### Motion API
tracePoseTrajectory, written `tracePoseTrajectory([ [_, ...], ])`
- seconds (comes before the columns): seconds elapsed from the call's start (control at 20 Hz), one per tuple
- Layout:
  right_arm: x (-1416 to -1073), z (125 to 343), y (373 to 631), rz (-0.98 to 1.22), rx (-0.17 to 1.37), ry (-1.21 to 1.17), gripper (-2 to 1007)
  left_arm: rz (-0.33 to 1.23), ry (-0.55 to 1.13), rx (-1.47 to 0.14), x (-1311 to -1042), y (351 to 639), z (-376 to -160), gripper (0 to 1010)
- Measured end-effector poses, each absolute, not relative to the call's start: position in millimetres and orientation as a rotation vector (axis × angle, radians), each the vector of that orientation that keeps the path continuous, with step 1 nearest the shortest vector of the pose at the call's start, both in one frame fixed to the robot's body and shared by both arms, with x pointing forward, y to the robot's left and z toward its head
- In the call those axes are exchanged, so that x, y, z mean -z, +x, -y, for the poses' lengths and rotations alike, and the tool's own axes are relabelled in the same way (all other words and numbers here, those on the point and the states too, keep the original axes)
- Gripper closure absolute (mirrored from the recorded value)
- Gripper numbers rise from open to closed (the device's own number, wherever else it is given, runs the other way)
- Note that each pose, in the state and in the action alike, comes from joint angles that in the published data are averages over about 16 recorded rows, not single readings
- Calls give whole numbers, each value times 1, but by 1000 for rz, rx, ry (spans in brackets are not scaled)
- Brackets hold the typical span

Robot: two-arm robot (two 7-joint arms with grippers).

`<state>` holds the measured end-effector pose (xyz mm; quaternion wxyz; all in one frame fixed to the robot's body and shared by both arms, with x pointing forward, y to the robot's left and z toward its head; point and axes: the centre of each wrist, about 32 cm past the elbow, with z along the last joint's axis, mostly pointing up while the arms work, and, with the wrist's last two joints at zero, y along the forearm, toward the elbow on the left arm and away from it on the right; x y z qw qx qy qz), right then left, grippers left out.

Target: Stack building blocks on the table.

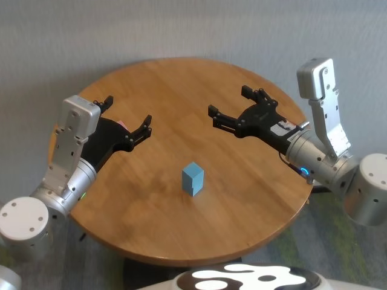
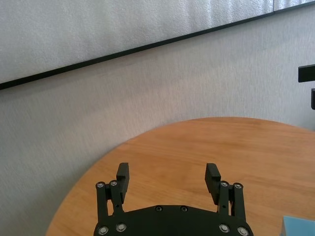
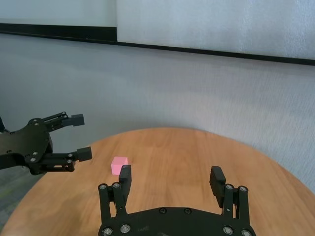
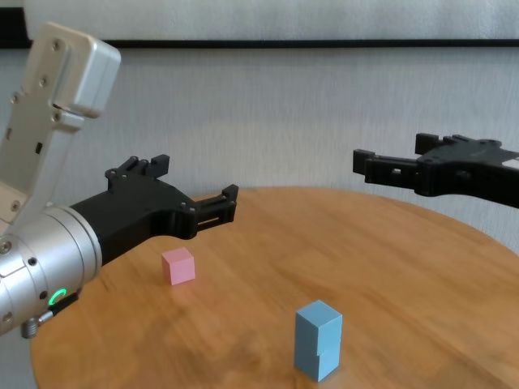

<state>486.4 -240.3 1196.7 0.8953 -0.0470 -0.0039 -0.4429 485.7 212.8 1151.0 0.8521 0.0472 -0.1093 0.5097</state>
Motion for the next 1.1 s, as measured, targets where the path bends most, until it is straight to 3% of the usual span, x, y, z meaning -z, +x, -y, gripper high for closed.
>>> tracePoseTrajectory([
  [0.55, -1193, 237, 488, 3, 926, -101, 0, 225, 104, -1065, -1152, 487, -215, 8],
  [1.1, -1194, 237, 487, 4, 925, -100, 0, 181, 183, -989, -1158, 505, -239, 9],
])
